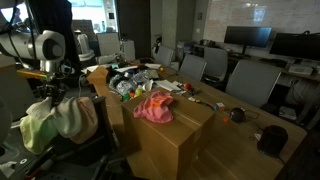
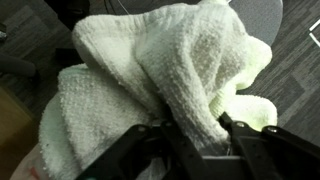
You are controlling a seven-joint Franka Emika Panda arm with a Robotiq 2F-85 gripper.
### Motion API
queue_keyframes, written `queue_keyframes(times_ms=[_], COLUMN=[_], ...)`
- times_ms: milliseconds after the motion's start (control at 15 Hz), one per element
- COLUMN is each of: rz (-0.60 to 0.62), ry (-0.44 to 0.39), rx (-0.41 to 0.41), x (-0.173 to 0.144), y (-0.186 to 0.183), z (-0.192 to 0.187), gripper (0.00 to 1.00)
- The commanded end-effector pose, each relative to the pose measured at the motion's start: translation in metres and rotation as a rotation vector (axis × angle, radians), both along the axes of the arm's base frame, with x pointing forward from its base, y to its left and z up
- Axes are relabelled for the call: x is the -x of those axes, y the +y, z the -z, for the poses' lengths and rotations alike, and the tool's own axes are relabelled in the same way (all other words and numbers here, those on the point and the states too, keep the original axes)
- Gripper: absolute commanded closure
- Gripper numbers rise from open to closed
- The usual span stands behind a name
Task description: Move the pink shirt, the green towel and the peach shirt on the top of the box respectively
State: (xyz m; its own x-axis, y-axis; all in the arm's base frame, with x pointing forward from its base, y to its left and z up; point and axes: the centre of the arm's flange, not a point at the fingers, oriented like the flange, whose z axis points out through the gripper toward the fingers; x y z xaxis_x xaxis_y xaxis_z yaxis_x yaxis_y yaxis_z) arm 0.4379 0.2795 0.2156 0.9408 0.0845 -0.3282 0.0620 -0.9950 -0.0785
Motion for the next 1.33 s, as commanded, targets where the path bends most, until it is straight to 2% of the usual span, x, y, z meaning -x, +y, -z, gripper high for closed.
queue_keyframes(times_ms=[0,67,133,267,533,800,1267], rz=[0.024,0.029,0.033,0.046,0.083,0.131,0.203], ry=[0.0,-0.001,-0.002,-0.004,-0.007,-0.037,-0.086], rx=[0.018,0.024,0.025,0.033,0.05,0.052,0.06], x=[-0.003,-0.004,-0.004,-0.005,-0.009,-0.012,-0.029], y=[0.008,0.008,0.008,0.006,-0.006,-0.03,-0.079], z=[-0.001,-0.002,-0.003,-0.005,-0.015,-0.058,-0.163], gripper=[0.92,0.98,1.0,0.97,0.97,0.97,0.97])
